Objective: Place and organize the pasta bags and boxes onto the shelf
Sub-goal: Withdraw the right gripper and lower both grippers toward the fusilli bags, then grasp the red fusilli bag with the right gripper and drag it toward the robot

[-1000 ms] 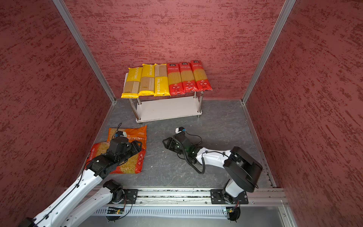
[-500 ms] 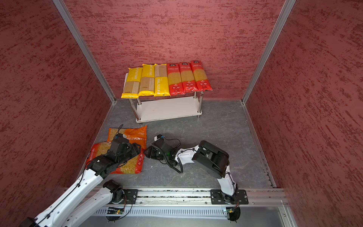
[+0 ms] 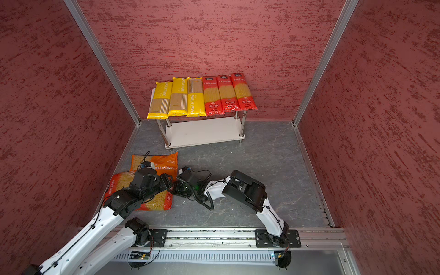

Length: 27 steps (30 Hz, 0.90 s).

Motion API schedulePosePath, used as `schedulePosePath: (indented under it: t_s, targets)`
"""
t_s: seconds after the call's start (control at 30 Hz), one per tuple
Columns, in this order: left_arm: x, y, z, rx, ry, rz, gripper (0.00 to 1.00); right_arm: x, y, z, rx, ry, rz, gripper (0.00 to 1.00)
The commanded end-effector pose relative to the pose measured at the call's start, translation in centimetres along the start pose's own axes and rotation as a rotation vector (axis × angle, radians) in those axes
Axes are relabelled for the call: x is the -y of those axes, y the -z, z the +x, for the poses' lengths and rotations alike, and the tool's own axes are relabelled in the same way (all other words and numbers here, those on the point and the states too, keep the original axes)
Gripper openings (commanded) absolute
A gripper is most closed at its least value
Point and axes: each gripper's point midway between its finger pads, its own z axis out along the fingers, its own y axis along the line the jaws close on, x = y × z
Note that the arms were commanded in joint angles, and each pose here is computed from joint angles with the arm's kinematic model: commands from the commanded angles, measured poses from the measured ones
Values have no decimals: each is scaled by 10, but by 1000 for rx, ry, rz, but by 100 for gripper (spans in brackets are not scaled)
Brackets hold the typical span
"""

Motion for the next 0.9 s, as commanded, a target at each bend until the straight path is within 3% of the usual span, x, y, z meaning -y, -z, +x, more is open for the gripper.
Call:
schedulePosePath:
  t_s: [0.0,0.17,0.5,0.7,0.87]
  targets:
    - [1,2,0,7,-28,10,66,-15,-1,1,0,-14,-64,33]
    - [8,2,-1,6,-35,40,66,-12,4,2,12,-27,-75,19]
    - [22,7,-6,3,-53,77,66,-3,26,-4,44,-33,-85,5]
    - [43,7,-6,-10,-114,121,66,26,69,-15,66,-36,-42,1]
    - [69,2,10,-57,-218,168,67,63,125,-27,53,118,153,0]
